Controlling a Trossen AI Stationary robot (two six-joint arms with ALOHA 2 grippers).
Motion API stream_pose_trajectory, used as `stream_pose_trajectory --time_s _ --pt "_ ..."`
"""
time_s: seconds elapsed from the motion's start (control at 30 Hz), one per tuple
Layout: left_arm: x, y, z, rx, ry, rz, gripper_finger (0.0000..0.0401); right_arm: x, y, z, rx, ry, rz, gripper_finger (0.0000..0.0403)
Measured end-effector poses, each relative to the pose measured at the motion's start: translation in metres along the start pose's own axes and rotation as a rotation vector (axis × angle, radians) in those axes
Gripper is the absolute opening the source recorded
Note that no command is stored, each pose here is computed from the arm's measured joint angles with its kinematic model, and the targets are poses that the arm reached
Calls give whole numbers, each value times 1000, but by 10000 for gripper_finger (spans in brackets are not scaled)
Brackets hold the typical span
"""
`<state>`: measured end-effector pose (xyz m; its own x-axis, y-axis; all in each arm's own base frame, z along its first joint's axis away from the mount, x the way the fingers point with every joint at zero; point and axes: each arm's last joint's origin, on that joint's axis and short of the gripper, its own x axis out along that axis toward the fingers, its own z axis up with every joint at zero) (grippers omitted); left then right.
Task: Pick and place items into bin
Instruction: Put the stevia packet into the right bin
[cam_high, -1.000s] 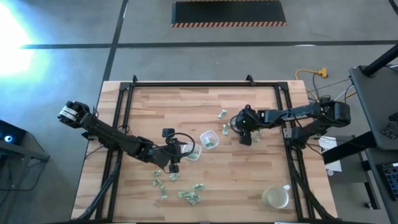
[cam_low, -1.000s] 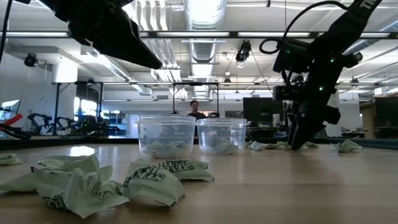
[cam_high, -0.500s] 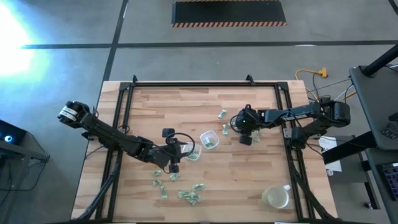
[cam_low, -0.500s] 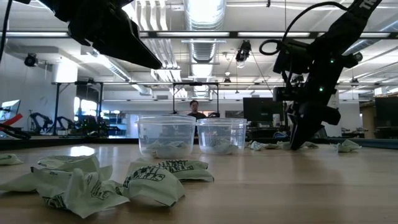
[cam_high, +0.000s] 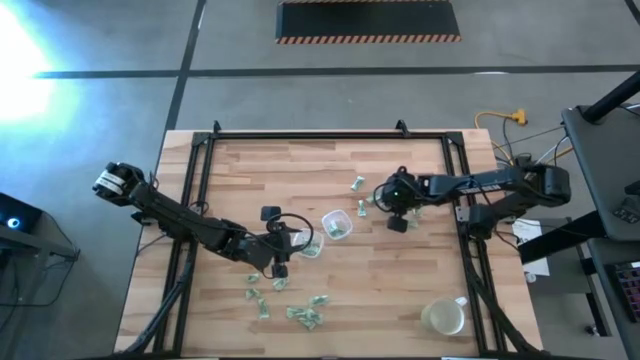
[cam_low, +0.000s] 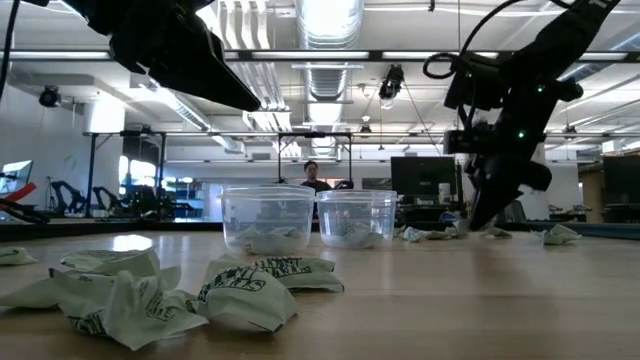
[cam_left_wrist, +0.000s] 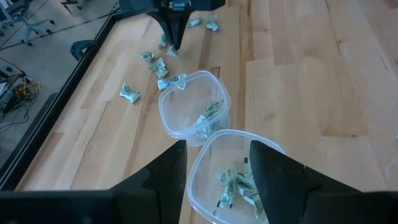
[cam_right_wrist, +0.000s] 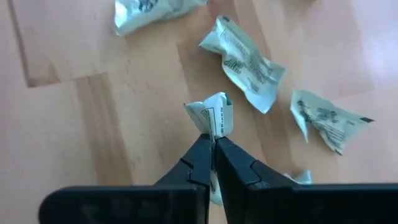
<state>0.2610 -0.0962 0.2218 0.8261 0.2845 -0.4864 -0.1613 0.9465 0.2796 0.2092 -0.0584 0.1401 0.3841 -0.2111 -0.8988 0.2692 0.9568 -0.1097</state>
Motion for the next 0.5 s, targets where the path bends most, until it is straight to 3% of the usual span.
stream_pose_trajectory --time_s 0.2,0.5 --pt "0 0 0 0 0 0 160 -20 8 4 -13 -102 46 9" --pt "0 0 0 1 1 0 160 -36 33 19 -141 -320 138 9"
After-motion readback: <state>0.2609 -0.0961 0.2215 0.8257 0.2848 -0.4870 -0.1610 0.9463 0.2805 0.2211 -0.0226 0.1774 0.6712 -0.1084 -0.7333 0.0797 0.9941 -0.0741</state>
